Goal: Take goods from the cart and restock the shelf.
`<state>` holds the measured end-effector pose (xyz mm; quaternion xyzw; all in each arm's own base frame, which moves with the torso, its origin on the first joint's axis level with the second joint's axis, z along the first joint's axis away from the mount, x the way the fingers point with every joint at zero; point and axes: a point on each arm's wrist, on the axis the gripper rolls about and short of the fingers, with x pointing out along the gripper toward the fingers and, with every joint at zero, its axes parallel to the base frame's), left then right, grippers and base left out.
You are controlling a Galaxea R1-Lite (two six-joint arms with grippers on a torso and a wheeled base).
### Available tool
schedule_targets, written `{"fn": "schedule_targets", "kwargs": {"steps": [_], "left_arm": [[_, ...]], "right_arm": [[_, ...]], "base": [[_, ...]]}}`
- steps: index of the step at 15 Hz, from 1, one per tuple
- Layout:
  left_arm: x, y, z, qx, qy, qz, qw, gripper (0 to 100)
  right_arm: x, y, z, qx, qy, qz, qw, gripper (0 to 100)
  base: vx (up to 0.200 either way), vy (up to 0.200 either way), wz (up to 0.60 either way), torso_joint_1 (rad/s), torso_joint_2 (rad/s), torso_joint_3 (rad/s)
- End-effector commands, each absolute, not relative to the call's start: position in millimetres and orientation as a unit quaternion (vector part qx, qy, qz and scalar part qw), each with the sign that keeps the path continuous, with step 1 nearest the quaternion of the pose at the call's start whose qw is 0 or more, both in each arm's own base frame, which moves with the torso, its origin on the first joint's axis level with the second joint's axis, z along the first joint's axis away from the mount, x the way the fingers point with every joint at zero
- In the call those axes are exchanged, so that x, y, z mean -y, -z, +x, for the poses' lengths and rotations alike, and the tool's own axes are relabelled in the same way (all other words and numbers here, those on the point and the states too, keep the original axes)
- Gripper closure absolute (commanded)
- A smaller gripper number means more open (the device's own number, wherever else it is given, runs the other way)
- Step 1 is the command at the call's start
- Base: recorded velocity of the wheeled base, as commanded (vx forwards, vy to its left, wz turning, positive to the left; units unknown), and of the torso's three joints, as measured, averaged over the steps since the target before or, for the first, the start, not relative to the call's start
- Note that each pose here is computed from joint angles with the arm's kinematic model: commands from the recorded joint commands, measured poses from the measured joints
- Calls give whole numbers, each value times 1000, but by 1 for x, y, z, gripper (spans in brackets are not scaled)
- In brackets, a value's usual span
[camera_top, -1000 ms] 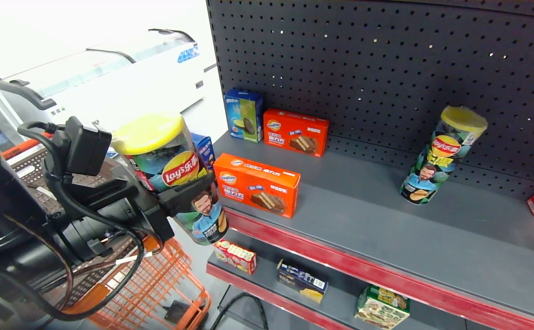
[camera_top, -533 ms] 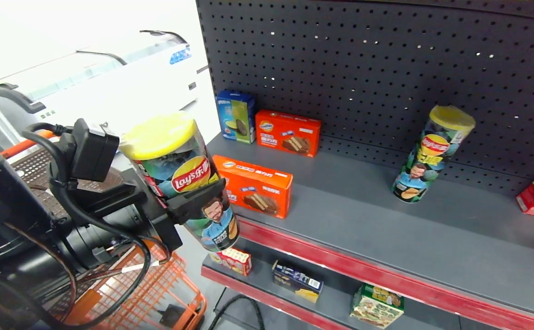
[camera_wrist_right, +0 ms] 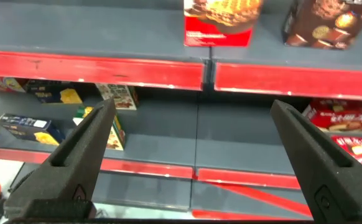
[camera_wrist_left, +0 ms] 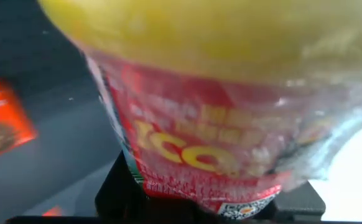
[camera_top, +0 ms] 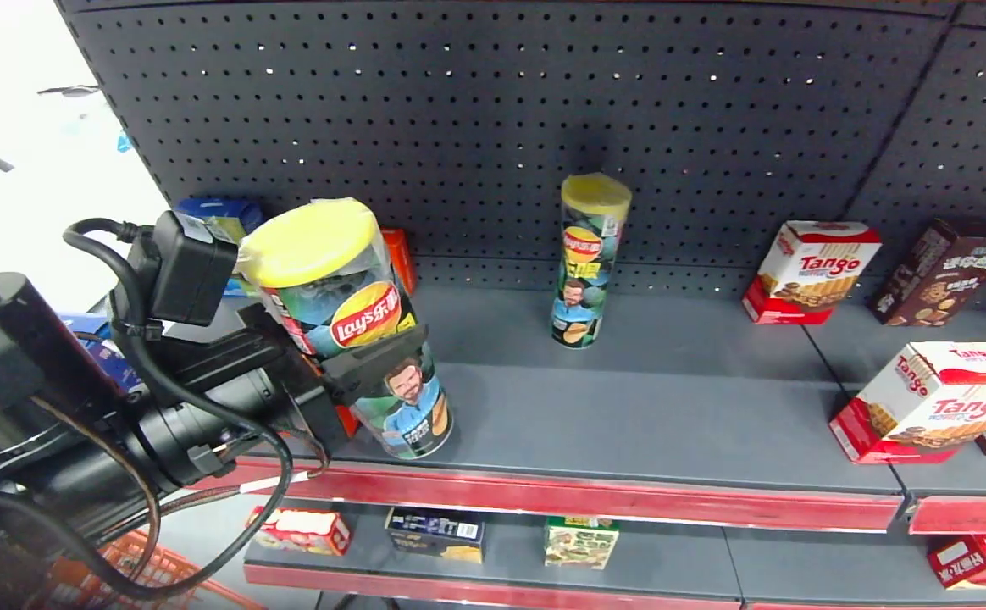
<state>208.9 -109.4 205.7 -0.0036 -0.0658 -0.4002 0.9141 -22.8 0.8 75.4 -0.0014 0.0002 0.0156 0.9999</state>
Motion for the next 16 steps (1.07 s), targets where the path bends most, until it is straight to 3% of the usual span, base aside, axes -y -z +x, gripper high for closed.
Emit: {"fn": "schedule_targets", "kwargs": {"steps": [1,16], "left_arm": [[109,-206,210,67,399,-3,915,100],[112,-207,218,69,399,-3,914,100]], "right_arm": [[-1,-75,-23,-1,-16,-2,1000,0],[-1,-75,-23,-1,-17,-2,1000,0]], "base": [[0,0,0,0,0,0],[0,0,-40,0,1,0]]}}
